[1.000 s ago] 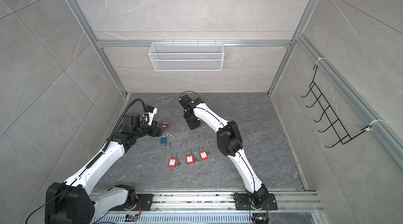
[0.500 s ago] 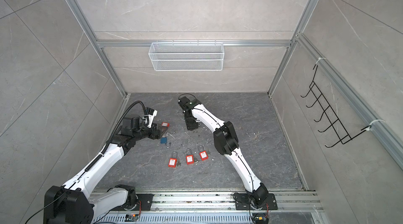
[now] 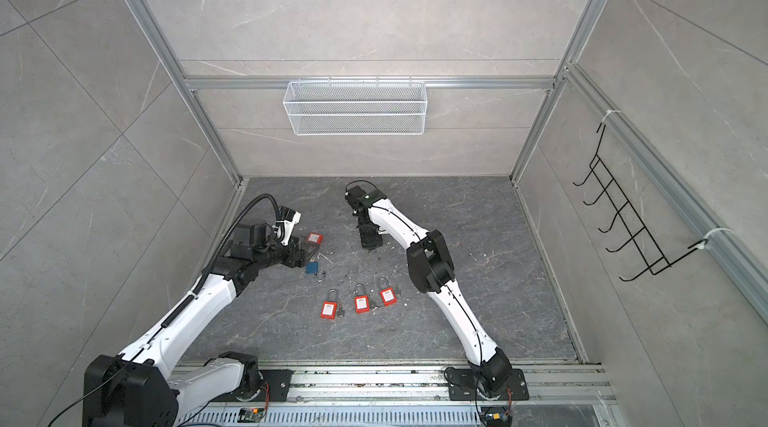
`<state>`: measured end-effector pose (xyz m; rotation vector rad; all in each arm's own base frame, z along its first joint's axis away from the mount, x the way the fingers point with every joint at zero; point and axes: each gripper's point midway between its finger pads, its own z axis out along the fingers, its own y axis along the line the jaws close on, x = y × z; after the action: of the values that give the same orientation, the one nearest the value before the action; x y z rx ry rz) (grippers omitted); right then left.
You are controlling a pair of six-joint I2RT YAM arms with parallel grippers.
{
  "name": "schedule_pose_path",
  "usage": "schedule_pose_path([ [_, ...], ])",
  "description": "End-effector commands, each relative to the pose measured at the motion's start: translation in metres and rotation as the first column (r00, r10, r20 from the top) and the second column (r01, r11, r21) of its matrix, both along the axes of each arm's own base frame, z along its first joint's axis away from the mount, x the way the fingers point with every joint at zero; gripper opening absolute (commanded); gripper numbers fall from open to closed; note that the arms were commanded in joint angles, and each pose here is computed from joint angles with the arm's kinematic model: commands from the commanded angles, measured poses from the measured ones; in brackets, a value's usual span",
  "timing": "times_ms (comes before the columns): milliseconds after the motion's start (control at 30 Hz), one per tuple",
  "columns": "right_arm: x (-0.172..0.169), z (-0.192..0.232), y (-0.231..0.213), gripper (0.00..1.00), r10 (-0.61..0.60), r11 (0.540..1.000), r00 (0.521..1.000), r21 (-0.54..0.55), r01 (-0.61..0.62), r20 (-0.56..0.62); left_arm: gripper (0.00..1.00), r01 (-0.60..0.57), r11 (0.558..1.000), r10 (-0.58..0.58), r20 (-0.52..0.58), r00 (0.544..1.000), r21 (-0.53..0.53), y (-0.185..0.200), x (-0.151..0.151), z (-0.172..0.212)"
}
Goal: Lock with the key
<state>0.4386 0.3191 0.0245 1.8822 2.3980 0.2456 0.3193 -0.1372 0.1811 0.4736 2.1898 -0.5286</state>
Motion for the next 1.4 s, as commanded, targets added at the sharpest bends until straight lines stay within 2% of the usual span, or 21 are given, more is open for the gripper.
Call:
schedule_pose_path([
  [0, -0.007, -0.01, -0.009, 0.63, -0.013, 0.999, 0.999, -0.049, 0.012, -0.035, 0.81, 0.024, 1.0, -0.024, 0.017, 1.0, 0.001, -0.002, -0.001, 0.003],
  [233, -0.011, -0.02, 0.002, 0.6, 0.052, 0.999, 0.996, -0.005, -0.053, -0.067, 0.81, 0.035, 0.999, -0.035, 0.003, 0.999, -0.002, -0.003, -0.002, 0.001],
  [567, -0.029, -0.021, -0.005, 0.56, 0.186, 0.981, 0.973, -0.023, -0.191, -0.135, 0.81, 0.052, 0.999, -0.052, -0.007, 0.999, -0.005, -0.005, -0.006, 0.0],
  [700, -0.033, -0.02, -0.007, 0.53, 0.266, 0.962, 0.953, -0.029, -0.273, -0.147, 0.81, 0.058, 0.998, -0.058, -0.009, 0.998, -0.002, -0.005, -0.008, 0.001],
  [867, -0.04, -0.021, -0.012, 0.5, 0.395, 0.913, 0.902, -0.039, -0.407, -0.174, 0.8, 0.064, 0.998, -0.064, -0.014, 0.998, -0.002, -0.006, -0.01, -0.001],
  [967, -0.042, -0.016, -0.021, 0.47, 0.466, 0.869, 0.865, -0.085, -0.487, -0.185, 0.8, 0.069, 0.998, -0.069, -0.017, 0.997, -0.006, -0.007, -0.009, -0.001],
  [1067, -0.041, -0.012, -0.035, 0.46, 0.54, 0.805, 0.815, -0.153, -0.573, -0.21, 0.8, 0.073, 0.997, -0.073, -0.019, 0.997, -0.007, -0.007, -0.009, 0.0],
  [1167, -0.034, -0.009, -0.038, 0.46, 0.637, 0.721, 0.743, -0.182, -0.669, -0.205, 0.8, 0.077, 0.997, -0.077, -0.022, 0.997, -0.006, -0.008, -0.01, -0.001],
  [1367, -0.02, -0.006, -0.027, 0.51, 0.827, 0.509, 0.537, -0.186, -0.84, -0.164, 0.79, 0.086, 0.996, -0.086, -0.024, 0.996, -0.015, -0.01, -0.009, 0.001],
])
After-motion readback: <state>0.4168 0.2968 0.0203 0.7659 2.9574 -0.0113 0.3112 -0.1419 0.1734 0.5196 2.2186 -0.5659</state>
